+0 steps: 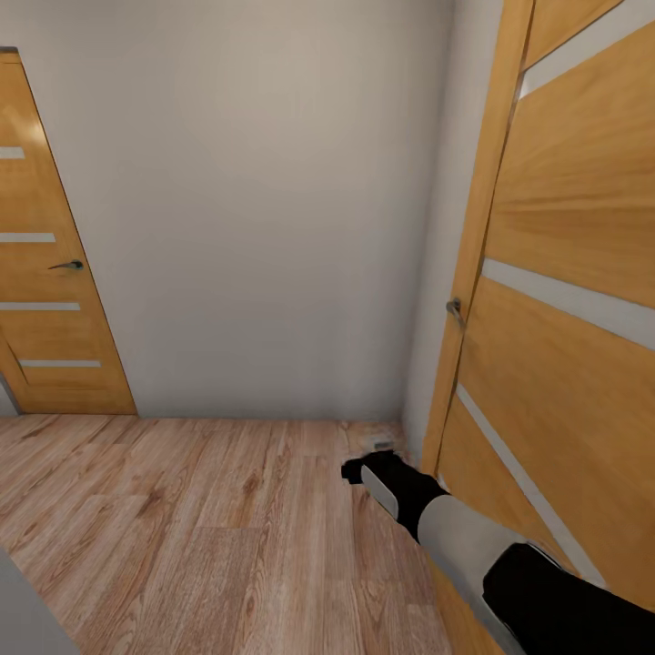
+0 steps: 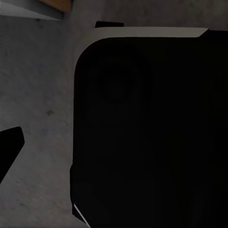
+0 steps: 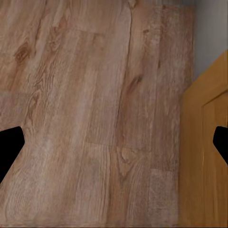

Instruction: Move the two storage containers from the living room to the garage. In the garage, place one container on the floor and stack the other container on top of it (either order is fine).

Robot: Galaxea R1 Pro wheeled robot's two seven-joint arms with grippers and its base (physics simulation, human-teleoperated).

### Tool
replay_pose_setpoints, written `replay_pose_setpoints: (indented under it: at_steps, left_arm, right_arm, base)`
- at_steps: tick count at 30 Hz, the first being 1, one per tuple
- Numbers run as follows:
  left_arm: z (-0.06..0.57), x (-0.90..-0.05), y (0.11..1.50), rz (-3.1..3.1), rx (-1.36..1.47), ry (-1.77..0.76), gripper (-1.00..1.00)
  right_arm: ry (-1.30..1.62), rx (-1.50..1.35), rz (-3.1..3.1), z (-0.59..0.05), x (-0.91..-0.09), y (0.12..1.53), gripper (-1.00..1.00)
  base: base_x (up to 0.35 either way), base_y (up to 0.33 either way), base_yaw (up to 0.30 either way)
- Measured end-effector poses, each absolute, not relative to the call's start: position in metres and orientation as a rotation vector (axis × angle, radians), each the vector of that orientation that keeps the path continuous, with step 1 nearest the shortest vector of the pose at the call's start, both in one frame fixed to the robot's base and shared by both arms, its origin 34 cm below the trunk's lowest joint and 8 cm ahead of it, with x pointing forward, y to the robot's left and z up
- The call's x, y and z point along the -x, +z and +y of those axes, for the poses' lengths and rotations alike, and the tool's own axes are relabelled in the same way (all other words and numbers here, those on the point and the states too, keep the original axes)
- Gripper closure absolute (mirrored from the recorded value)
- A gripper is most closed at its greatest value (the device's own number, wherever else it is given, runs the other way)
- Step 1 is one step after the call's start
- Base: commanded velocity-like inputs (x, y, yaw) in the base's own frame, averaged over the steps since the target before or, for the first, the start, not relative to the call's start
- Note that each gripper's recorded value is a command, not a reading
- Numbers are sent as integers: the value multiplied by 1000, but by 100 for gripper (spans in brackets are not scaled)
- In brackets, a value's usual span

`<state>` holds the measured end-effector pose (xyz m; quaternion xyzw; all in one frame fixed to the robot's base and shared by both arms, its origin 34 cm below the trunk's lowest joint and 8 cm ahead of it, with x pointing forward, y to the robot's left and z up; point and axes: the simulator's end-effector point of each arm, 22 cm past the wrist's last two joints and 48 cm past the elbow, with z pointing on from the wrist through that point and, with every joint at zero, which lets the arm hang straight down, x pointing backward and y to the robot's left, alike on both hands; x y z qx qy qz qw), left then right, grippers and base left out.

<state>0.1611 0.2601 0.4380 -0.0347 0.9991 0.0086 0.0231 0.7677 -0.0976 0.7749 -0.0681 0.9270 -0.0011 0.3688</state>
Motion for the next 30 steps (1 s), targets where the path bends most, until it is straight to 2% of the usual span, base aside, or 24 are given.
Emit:
replay_pose_setpoints:
  at_steps: [11, 15, 21, 30]
  left_arm:
    - [261, -160, 438, 3095, 120, 30, -100]
    - [260, -161, 438, 3095, 119, 27, -100]
    - [260, -161, 438, 3095, 119, 26, -100]
    - [260, -161, 438, 3095, 119, 26, -100]
  right_arm:
    - [-48, 250, 2494, -103, -683, 675, -100]
    - [-41, 268, 2555, -102, -629, 627, -100]
    - [32, 280, 2563, -93, -614, 614, -100]
    - [44, 260, 2626, -146, -551, 550, -100]
  base:
    - [0, 0, 0]
    - [0, 0, 0]
    - [0, 0, 0]
    - [0, 0, 0]
